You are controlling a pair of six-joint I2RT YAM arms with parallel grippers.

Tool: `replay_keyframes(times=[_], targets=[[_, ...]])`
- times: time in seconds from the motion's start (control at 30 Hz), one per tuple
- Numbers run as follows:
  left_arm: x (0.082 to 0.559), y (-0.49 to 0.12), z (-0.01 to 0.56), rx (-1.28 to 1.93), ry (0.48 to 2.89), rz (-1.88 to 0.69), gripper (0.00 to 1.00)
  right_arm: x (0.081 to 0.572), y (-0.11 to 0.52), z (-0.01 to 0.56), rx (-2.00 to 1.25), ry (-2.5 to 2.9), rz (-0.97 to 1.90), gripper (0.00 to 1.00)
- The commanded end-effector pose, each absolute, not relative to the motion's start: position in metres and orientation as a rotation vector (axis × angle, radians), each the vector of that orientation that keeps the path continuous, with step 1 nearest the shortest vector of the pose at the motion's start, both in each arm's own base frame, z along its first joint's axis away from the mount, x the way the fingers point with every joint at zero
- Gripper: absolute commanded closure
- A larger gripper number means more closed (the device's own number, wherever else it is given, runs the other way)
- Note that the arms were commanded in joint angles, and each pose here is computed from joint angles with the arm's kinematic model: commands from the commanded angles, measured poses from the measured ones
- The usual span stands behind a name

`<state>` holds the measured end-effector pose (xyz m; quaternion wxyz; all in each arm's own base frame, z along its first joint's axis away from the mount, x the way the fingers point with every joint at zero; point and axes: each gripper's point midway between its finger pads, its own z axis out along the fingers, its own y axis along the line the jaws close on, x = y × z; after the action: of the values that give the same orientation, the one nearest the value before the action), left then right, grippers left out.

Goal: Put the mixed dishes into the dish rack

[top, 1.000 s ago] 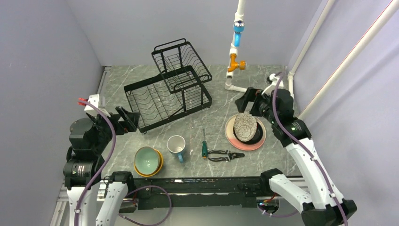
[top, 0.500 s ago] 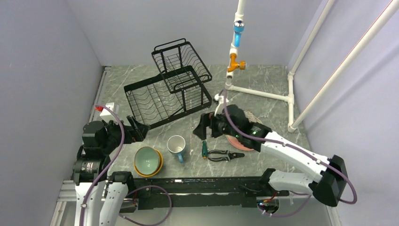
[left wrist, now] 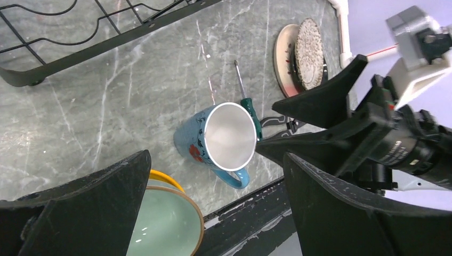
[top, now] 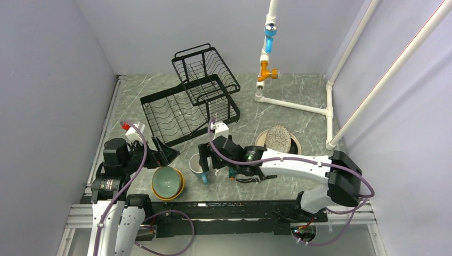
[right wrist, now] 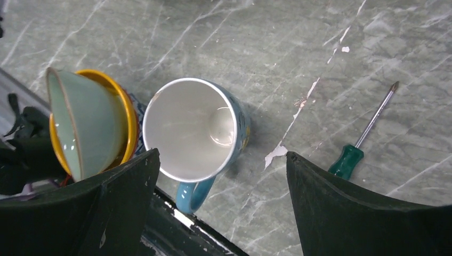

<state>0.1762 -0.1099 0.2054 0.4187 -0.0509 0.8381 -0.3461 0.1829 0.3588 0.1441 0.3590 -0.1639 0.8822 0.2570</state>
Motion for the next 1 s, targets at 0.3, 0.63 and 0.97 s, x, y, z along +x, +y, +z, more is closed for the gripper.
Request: replay_keyframes(times=[0.3,0.63,0.97], targets=[[0.176,-0.117,0.224,-0.076,2.042,-0.92,0.01,0.205,0.367,0.135,-0.246,2.28,0.462,0.18],[0.18,-0.121,0.228,-0.057,2.054,-0.952,0.01,0.204,0.377,0.107,-0.267,2.322,0.34,0.44],[0.181,-0.128,0.231,-0.069,2.034,-1.027,0.01,0.206,0.378,0.1,-0.295,2.311,0.326,0.76]])
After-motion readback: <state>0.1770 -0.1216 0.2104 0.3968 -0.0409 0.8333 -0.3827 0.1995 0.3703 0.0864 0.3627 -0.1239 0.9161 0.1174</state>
